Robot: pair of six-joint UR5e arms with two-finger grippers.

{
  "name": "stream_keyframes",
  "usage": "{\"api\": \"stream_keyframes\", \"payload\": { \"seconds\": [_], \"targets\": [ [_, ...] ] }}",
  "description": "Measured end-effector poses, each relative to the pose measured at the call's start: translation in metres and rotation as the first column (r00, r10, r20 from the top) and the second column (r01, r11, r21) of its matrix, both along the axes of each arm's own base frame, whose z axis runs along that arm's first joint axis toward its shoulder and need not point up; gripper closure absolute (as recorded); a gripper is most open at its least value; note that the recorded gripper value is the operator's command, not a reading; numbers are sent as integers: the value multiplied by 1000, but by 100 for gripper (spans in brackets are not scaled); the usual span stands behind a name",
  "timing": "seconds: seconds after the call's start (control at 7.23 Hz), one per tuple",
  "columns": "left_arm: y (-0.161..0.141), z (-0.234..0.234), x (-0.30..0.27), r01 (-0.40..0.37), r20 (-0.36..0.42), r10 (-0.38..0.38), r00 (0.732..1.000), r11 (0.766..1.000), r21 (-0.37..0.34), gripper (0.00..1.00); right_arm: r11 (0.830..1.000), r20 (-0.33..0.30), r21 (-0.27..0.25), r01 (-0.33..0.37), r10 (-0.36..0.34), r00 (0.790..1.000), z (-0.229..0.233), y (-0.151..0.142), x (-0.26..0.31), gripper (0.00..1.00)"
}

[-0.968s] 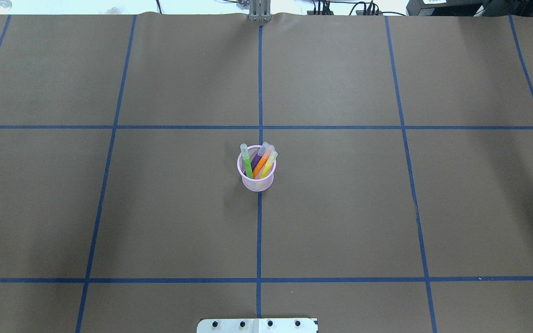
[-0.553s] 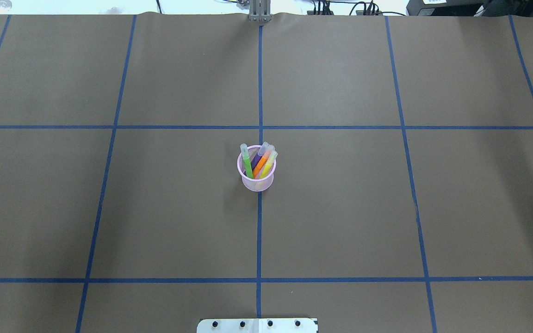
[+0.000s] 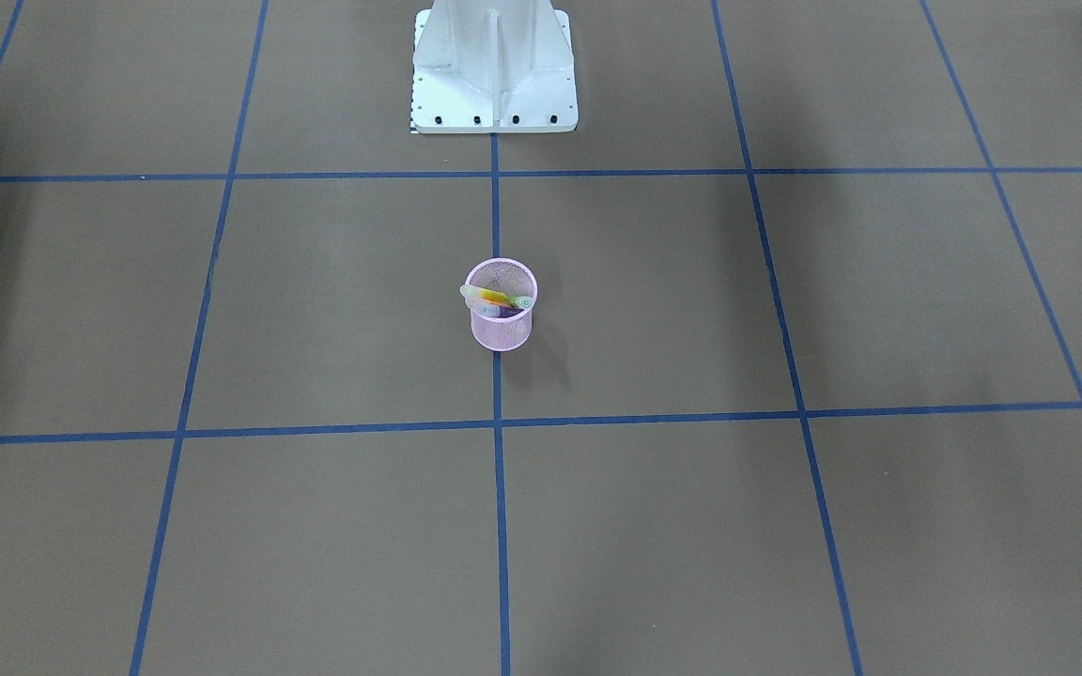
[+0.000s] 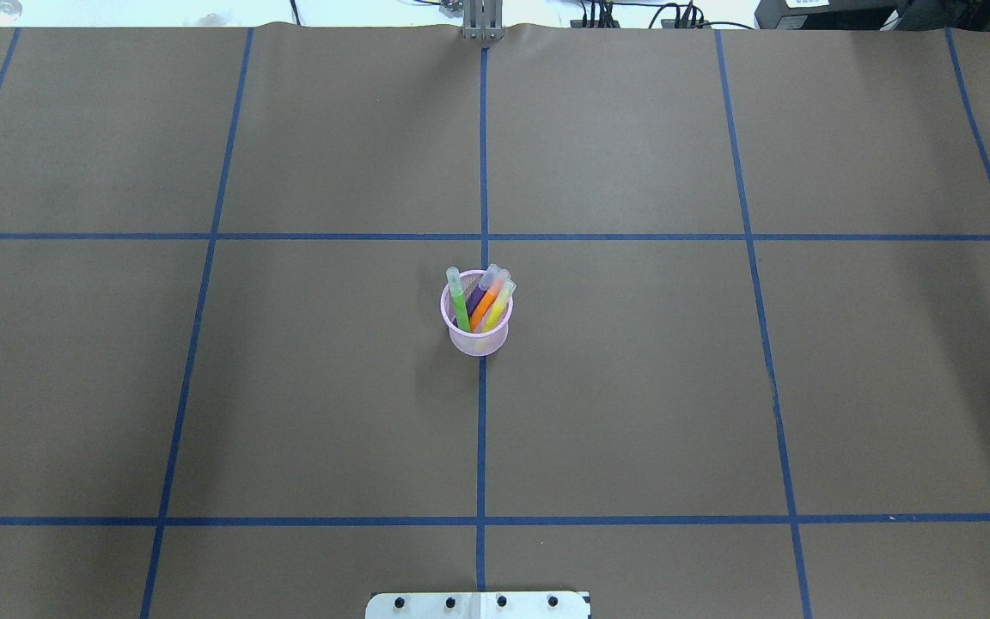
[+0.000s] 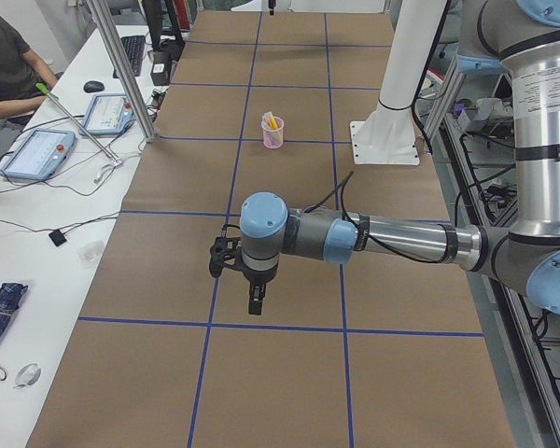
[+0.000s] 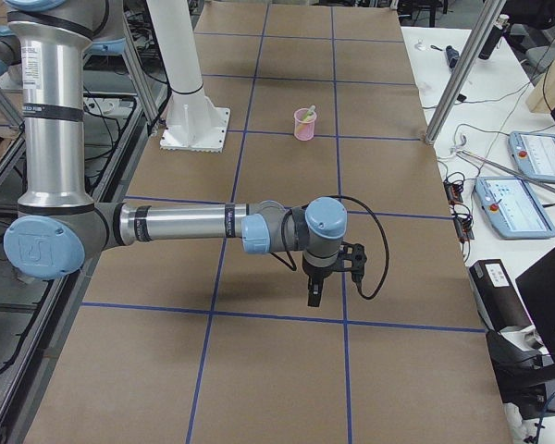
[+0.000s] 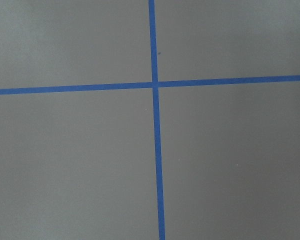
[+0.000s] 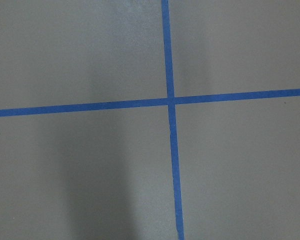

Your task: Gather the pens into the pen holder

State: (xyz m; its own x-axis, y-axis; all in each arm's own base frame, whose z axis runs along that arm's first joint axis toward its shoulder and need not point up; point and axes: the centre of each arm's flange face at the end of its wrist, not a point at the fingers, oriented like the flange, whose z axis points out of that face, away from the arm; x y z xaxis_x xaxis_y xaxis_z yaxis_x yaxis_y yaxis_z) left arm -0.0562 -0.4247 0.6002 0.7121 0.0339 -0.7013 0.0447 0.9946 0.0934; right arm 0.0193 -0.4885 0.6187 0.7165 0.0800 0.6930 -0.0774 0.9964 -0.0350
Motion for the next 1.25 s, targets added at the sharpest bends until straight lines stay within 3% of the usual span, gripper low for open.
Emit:
{"api": "stream_keyframes", "payload": {
  "seconds": [1.25],
  "targets": [
    [-12,-11,6,-10,-47,11,999,1000,18,0,1000,24,9,4,-4,1000,-7,-8,-3,0]
  ]
}}
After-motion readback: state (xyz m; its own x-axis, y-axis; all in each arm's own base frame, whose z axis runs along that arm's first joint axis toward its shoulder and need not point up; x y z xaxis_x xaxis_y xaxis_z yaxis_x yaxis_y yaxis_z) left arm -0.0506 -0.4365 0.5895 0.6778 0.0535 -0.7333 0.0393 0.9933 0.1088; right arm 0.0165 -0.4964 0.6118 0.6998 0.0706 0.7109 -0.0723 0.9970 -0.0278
